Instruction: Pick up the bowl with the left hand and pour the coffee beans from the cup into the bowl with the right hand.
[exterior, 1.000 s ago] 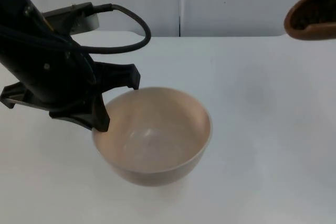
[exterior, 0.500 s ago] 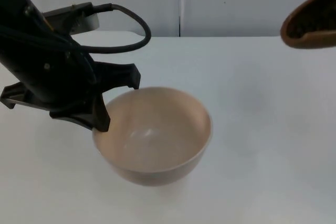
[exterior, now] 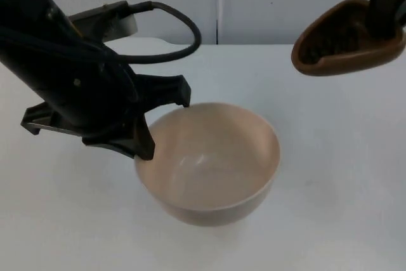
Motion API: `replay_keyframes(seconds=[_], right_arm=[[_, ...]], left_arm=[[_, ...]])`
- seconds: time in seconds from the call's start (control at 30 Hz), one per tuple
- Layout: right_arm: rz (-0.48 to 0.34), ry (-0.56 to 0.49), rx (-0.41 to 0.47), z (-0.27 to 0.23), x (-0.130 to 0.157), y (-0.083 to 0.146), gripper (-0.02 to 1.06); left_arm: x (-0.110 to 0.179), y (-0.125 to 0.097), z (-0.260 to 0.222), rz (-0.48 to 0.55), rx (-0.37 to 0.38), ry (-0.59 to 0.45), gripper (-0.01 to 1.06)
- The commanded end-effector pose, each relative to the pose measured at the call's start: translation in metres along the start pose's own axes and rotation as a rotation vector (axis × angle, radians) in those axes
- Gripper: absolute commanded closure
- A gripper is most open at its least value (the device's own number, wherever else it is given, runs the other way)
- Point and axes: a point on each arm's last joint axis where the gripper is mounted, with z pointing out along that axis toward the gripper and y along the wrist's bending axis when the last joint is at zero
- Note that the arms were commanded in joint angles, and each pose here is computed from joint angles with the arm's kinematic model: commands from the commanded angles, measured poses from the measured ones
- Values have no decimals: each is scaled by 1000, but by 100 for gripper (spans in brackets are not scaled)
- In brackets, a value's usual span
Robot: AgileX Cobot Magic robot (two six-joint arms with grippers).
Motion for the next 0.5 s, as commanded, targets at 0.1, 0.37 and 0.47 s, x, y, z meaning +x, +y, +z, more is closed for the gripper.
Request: replay_keyframes(seconds=[0.1, 0.37, 0.47], right_arm=[[-9, -10, -1, -4, -1, 1, 105], [-44, -11, 14, -5, 1, 7, 105], [-79, -19, 13, -6, 2, 17, 105]], left_arm=[[6, -11, 10, 29, 13, 15, 105], [9, -13, 19, 40, 5, 34, 105], [8, -13, 19, 40, 5, 31, 105]])
